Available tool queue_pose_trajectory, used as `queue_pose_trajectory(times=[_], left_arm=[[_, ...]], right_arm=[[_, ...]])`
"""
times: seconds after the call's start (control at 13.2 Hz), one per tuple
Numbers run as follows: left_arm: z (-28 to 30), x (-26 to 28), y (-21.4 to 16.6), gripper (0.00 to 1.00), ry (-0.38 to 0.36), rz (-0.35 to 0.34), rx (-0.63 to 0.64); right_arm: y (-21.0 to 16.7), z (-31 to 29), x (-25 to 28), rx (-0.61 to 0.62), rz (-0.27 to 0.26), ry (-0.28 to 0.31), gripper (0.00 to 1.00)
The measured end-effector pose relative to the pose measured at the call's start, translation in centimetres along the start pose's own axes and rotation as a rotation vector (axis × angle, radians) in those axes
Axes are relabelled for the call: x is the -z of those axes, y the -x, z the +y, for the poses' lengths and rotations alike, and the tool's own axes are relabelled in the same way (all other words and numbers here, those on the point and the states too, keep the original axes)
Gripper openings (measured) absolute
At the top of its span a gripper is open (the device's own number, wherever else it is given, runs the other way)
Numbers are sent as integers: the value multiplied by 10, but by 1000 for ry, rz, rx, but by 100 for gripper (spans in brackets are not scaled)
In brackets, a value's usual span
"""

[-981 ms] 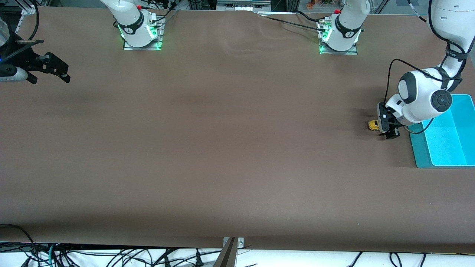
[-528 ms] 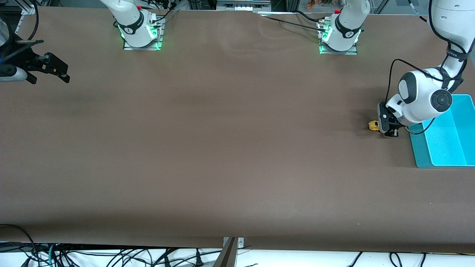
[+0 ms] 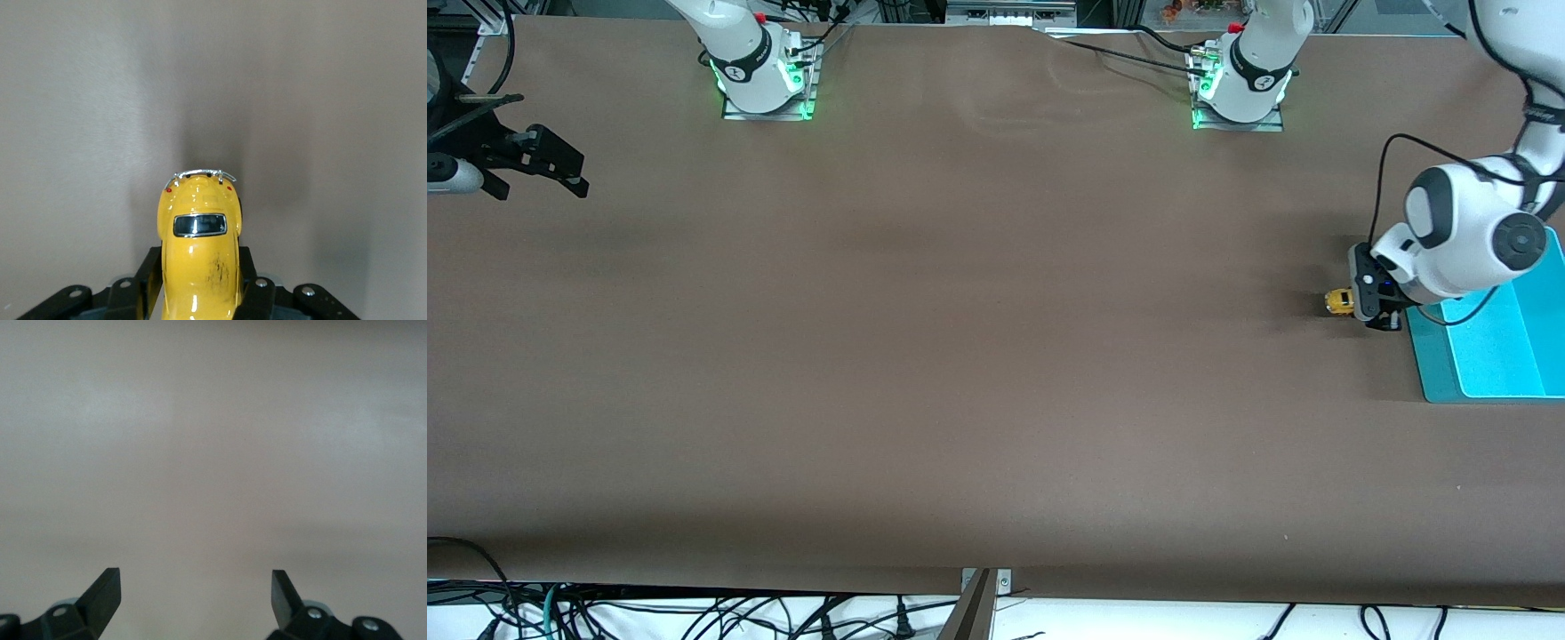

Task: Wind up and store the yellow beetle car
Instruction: 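Lift the car into the teal bin and open the left gripper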

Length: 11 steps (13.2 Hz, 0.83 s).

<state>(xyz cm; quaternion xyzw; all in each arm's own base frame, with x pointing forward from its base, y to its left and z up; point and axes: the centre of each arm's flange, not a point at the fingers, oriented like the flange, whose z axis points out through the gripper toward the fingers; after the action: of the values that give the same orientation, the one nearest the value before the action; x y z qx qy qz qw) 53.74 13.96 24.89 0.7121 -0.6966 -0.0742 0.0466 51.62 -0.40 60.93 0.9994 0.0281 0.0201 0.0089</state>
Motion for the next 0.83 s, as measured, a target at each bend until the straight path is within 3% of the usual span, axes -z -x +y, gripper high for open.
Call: queue_pose_trajectory(times=[0.38,0.53,0.68,0.83], left_arm=[[-15,101,41,49,123,-12,28],[-5,111,94,49,124,-69,52],[11,101,156,49,130,-73,88],[20,75,208,49,89,-64,89]], right_arm=[[0,17,7,-28,14,-2,100],[1,17,7,-29,12,-2,100],[1,17,7,-28,12,-2,100],[1,17,7,-28,10,-2,100]])
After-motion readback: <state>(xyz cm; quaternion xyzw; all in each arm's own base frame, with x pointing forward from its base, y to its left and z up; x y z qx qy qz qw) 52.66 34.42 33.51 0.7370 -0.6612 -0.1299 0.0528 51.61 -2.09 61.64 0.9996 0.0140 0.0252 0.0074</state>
